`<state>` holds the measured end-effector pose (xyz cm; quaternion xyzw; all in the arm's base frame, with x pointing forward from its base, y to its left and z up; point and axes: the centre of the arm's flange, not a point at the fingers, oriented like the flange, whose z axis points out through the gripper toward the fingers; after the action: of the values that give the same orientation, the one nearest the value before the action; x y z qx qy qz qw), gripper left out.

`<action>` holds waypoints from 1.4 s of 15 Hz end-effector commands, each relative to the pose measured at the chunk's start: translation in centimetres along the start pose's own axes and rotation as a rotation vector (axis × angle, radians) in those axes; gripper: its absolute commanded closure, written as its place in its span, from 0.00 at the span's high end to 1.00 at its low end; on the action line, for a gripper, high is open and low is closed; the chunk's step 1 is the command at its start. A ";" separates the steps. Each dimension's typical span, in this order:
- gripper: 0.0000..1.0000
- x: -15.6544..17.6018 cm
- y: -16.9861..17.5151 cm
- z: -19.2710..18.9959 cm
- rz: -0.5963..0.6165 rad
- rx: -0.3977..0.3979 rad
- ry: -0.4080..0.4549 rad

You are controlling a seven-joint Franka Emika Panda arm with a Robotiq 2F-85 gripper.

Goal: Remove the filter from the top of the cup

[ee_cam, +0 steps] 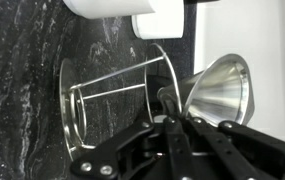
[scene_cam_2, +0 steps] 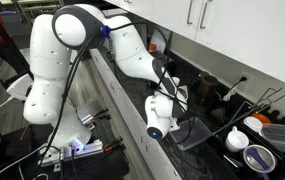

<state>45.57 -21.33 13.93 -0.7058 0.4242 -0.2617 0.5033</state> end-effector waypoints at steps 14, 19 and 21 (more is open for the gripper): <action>0.01 -0.8 0.2 -2.2 -0.047 -0.071 0.012; 0.01 -0.8 0.8 -2.8 -0.047 -0.108 0.019; 0.01 -0.8 0.9 -2.9 -0.049 -0.119 0.019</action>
<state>43.38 -22.44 13.34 -0.7327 0.4313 -0.2528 0.4618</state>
